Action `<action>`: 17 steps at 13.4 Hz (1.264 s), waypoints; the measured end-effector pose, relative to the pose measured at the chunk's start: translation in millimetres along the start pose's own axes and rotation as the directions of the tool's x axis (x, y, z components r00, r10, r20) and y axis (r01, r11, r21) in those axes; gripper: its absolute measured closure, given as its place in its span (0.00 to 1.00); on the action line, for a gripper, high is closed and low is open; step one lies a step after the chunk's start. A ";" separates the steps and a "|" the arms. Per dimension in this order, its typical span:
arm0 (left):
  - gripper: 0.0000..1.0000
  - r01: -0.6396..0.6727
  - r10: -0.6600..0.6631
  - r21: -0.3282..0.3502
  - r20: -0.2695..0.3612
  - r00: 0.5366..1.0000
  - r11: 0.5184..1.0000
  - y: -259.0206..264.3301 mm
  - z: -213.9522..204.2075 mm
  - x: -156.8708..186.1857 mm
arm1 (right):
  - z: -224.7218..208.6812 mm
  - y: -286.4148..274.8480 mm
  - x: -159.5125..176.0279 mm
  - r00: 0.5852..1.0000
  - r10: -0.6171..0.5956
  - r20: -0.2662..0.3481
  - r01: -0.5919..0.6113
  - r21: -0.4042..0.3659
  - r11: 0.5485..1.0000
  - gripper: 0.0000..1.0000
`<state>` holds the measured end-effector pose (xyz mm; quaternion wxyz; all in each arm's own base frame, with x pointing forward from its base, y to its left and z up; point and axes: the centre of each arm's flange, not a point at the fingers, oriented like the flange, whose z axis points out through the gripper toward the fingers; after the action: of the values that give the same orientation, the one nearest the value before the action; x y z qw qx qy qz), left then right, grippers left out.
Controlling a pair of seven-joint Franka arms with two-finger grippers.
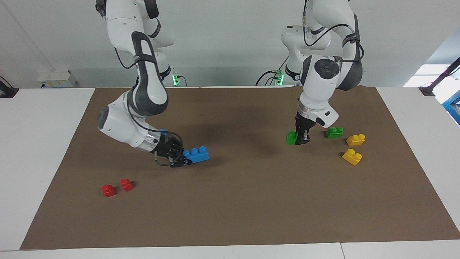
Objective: Remove green block with left arm and hold with right
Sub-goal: 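Pull the green brick away with the left gripper while the right gripper pulls blue, then set the green brick down with the left gripper while the right gripper sets blue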
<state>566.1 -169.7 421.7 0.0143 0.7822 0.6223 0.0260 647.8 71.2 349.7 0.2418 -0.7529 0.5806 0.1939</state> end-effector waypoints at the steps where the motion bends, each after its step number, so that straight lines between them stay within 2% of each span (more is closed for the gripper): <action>1: 0.66 -0.025 0.025 0.002 -0.001 1.000 1.000 -2.1 7.7 15.6 | -8.0 5.8 18.2 1.000 0.018 0.001 -0.018 -0.006 1.000 0.65; 6: 0.66 -0.141 0.141 0.008 -0.002 0.990 0.990 -16.0 41.6 85.7 | -12.1 43.0 90.5 0.998 0.065 -0.014 -0.065 -0.042 0.997 0.65; 9: 0.66 -0.197 0.197 0.002 -0.004 0.980 0.980 -18.8 56.3 105.6 | -19.0 62.6 128.3 0.997 0.071 -0.011 -0.072 -0.038 0.997 0.65; 14: 0.66 -0.273 0.273 0.002 0.001 0.962 0.962 -16.4 99.9 115.5 | -10.3 76.6 145.0 0.994 0.101 -0.031 -0.102 -0.029 0.994 0.65; 17: 0.66 -0.285 0.285 0.005 0.004 0.958 0.958 -16.3 113.9 123.4 | -10.2 76.9 144.1 0.994 0.102 -0.036 -0.103 -0.024 0.994 0.65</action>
<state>584.5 -44.7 309.9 0.0093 0.8638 0.5031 0.0250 609.6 -63.3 264.7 0.2118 -0.7283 0.6201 0.2003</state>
